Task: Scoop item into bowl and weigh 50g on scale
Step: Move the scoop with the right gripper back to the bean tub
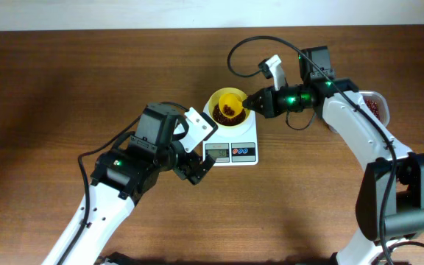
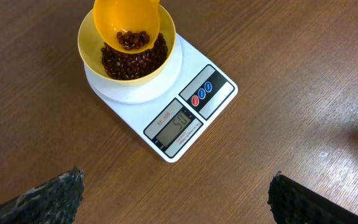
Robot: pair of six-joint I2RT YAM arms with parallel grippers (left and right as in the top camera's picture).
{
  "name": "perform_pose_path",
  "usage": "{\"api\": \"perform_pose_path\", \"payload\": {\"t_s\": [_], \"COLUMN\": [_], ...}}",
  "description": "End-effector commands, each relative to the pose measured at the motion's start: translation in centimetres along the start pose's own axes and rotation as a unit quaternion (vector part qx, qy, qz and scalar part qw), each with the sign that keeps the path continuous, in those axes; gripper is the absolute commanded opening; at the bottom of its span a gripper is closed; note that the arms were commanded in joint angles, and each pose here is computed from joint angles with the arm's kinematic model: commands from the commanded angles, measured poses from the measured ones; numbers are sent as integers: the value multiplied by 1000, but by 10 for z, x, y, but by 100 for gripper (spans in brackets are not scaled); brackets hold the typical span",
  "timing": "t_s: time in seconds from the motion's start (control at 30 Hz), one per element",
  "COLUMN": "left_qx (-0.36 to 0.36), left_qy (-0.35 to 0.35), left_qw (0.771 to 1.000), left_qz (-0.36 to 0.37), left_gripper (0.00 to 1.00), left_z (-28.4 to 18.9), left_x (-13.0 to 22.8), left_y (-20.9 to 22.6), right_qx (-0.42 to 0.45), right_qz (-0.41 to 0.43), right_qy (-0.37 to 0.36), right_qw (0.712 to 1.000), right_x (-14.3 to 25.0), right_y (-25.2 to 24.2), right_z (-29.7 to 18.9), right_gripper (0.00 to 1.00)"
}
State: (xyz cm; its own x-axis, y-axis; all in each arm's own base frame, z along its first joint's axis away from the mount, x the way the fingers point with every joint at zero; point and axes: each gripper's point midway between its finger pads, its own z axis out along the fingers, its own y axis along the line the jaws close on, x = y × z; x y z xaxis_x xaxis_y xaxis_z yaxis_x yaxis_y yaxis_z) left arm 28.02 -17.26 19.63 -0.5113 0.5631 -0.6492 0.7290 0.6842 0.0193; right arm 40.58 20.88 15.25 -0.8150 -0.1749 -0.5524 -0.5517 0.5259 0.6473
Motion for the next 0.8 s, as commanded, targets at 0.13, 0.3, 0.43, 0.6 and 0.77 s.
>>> {"api": "perform_pose_path", "payload": {"t_s": [0.13,0.3,0.43,0.6,0.77], "left_qx": [4,4,5,4,5], "left_qy": [-5,-5,-5,-5,-5], "left_qw": [1000,1000,1000,1000,1000], "left_qz": [-2,-2,-3,-2,-3], "left_gripper": [99,99,99,99,99], "left_z": [-2,-2,-2,-2,-2], "left_x": [-1,-1,-1,-1,-1], "left_y": [-1,-1,-1,-1,-1], "right_qx": [-66,-75,-86,-104,-109], "right_qz": [94,255,254,276,299], "right_qy": [-10,-29,-65,-104,-163], "right_qw": [993,964,961,950,934], "right_x": [-8,-24,-43,-54,-54], "right_y": [17,9,2,-21,-60], "right_z": [-4,-17,-31,-72,-138], "right_gripper": [4,4,4,4,4]}}
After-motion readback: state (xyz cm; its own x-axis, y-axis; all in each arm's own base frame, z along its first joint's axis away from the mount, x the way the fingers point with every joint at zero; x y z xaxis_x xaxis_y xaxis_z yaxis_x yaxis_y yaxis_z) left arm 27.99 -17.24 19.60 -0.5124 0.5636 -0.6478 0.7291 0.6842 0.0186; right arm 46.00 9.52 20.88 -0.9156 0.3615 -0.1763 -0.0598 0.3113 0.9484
